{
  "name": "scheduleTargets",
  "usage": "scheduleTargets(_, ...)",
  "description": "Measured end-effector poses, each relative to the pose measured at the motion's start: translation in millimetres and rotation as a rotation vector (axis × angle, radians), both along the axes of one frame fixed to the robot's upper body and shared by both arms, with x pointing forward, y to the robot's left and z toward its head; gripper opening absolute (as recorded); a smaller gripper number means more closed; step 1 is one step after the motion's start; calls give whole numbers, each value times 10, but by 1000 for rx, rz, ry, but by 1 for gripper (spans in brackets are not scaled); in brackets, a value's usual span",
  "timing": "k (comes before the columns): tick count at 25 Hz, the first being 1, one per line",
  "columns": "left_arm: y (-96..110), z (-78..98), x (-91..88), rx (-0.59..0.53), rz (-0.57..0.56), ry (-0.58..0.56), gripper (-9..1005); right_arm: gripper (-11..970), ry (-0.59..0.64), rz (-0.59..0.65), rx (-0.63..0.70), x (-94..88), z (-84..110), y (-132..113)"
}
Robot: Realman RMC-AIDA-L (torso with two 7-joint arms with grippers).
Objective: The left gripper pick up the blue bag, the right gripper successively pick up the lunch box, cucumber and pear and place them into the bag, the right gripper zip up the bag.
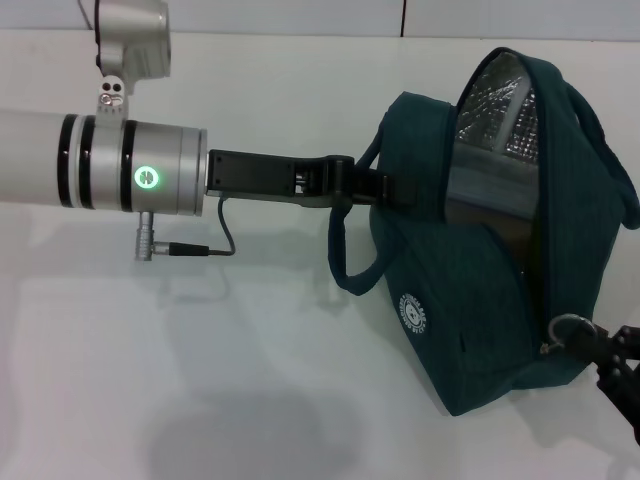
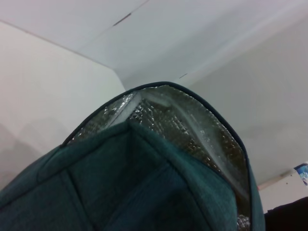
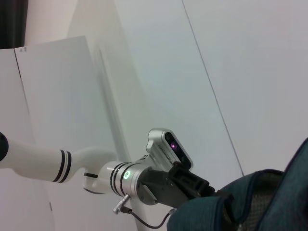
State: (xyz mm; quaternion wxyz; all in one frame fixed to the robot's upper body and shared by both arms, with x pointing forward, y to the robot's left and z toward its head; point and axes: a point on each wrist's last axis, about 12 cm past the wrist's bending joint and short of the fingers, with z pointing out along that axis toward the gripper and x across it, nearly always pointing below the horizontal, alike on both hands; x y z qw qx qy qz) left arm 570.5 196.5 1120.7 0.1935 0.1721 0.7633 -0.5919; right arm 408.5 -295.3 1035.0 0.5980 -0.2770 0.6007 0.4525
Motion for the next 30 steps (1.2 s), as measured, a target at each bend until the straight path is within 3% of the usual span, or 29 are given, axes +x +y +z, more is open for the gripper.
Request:
scheduleTargets(11, 67, -8, -107, -102, 10, -159, 137, 9, -13, 10, 3, 44, 9, 55)
scheduleTargets(17, 135, 37, -182, -187, 19, -257, 335, 9, -24, 12, -1, 70, 19, 62)
scheduleTargets(30, 332, 17, -402, -276, 31, -431, 888, 9, -94, -13, 34, 195, 127, 64)
